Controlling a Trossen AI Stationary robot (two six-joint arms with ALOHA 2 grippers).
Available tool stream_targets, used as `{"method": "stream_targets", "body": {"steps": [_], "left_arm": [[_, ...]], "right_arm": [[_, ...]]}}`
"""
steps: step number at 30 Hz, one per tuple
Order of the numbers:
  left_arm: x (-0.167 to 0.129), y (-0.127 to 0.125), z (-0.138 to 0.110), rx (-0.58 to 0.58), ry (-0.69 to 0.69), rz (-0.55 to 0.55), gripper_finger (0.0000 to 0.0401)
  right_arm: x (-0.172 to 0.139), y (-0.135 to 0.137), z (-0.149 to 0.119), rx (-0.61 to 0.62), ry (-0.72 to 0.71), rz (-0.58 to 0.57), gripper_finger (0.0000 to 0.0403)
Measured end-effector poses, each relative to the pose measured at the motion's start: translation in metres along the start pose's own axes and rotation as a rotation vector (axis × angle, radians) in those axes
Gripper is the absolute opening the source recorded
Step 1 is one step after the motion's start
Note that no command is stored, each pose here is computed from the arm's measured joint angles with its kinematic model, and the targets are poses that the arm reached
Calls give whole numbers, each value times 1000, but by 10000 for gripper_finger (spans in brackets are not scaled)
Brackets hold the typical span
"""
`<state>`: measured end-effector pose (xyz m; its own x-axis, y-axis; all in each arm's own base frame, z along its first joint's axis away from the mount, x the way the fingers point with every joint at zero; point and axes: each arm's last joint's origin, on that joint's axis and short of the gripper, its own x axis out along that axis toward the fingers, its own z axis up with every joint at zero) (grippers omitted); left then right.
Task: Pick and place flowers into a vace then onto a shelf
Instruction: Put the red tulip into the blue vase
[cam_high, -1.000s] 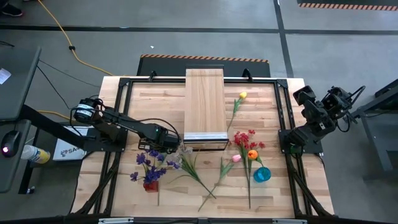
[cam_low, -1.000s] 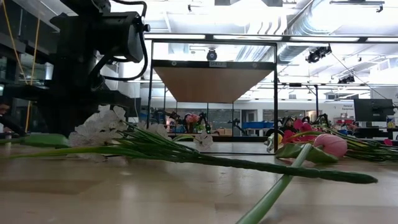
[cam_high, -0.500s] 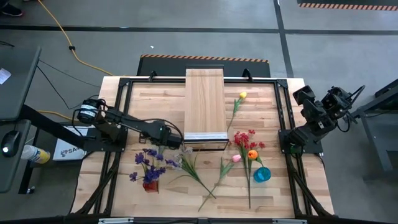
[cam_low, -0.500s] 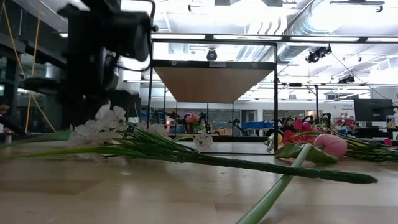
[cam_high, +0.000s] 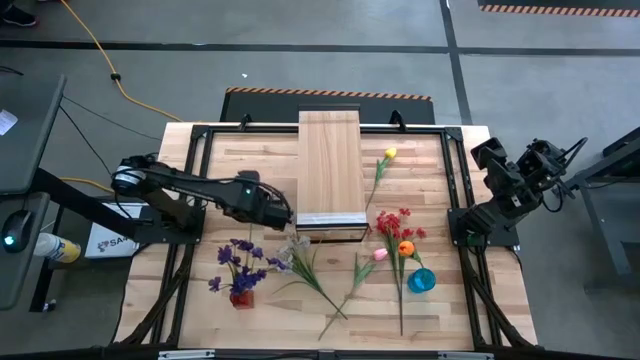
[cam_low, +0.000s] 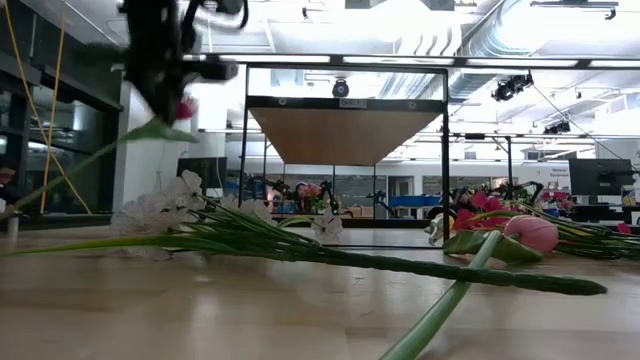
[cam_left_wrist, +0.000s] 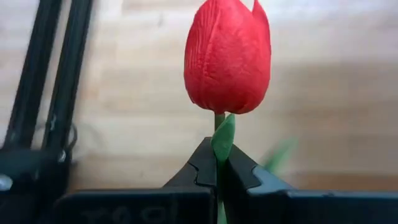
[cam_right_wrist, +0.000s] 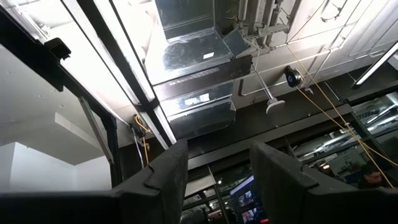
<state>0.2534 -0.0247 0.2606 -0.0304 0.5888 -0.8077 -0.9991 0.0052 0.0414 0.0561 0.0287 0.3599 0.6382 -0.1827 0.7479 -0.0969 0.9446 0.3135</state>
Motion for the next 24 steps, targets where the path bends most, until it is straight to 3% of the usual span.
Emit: {"method": "stream_targets", "body": {"steps": [3,11,17,24], "left_arm": [[-17,5,16,-3,-94,-8,35],[-60,12,59,-75,-373,-164,35],[-88,17,87,-95,-487,-234,35],[-125,26,117,-79,-555,-300,35]], "right_arm": [[0,0,0,0,0,0,161],[0,0,0,-2,4,-1,154],[0,0,-1,-6,17,-22,158],[-1,-3,-7,-38,114,-149,148]]}}
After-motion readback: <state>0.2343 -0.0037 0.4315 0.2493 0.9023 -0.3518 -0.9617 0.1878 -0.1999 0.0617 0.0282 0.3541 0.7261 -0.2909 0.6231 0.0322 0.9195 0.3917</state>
